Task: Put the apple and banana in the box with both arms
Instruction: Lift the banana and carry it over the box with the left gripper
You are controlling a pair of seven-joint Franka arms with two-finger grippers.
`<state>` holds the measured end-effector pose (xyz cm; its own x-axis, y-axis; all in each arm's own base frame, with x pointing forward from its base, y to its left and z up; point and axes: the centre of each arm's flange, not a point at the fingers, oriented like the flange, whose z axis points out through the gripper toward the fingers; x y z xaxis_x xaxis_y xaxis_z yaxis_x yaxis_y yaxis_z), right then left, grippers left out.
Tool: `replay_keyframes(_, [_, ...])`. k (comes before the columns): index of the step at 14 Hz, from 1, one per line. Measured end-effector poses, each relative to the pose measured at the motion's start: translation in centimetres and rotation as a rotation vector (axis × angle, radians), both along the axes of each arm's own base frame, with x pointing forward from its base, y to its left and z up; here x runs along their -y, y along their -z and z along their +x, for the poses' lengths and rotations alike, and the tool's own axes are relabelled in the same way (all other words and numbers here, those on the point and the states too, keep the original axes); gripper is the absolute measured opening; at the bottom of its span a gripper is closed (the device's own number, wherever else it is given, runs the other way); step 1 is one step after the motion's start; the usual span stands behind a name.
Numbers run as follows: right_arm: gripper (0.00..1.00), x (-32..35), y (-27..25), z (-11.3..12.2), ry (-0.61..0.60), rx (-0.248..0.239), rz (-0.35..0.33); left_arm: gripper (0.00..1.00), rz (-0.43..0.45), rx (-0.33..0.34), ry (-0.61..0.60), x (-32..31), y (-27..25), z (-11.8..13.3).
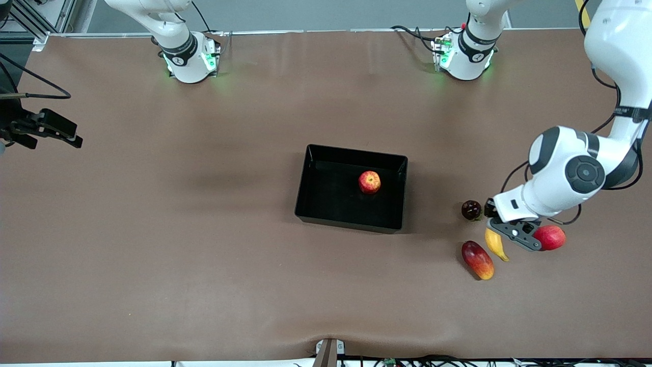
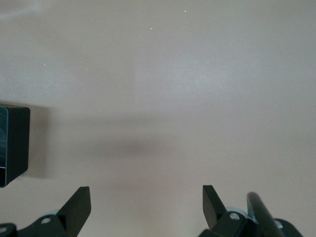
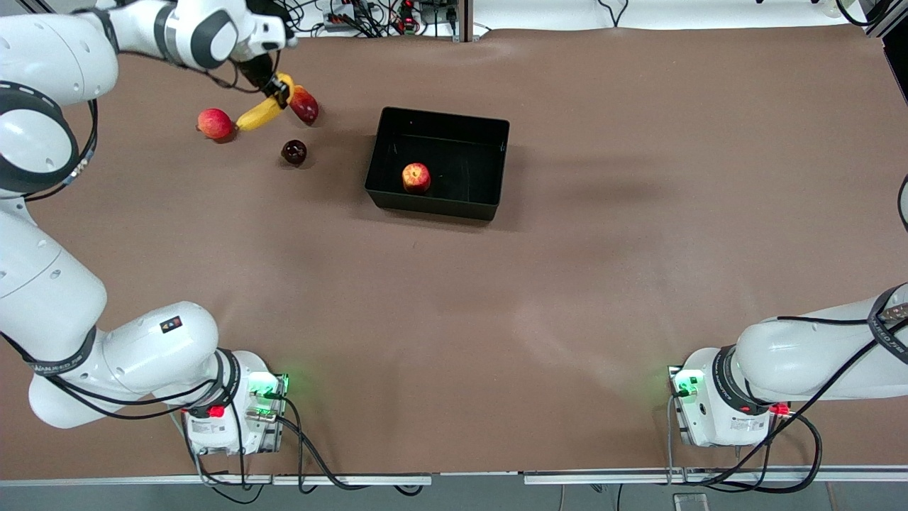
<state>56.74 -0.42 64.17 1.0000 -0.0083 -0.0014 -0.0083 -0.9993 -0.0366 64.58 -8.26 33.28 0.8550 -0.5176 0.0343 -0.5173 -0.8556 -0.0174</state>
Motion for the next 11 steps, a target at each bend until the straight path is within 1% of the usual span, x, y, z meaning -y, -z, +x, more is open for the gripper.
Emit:
replay_keyframes(3, [1.00,0.0,0.0,0.0,0.001,0.000,0.000,0.35,-0.022,-0.004,-0.113,6.6,-3.4,-0.9])
replay_keyframes(6, [1.00,0.0,0.0,0.0,0.001,0.000,0.000,0.35,-0.036,-0.008,-0.204,13.4,-3.6,-2.7])
replay_keyframes(9, [1.00,0.1,0.0,0.0,0.002,-0.001,0.000,0.35,-0.070,-0.022,-0.292,22.0,-3.4,-5.2])
replay_keyframes(11, [1.00,0.1,0.0,0.0,0.002,-0.001,0.001,0.35,-0.078,-0.042,-0.302,27.5,-2.6,-7.6])
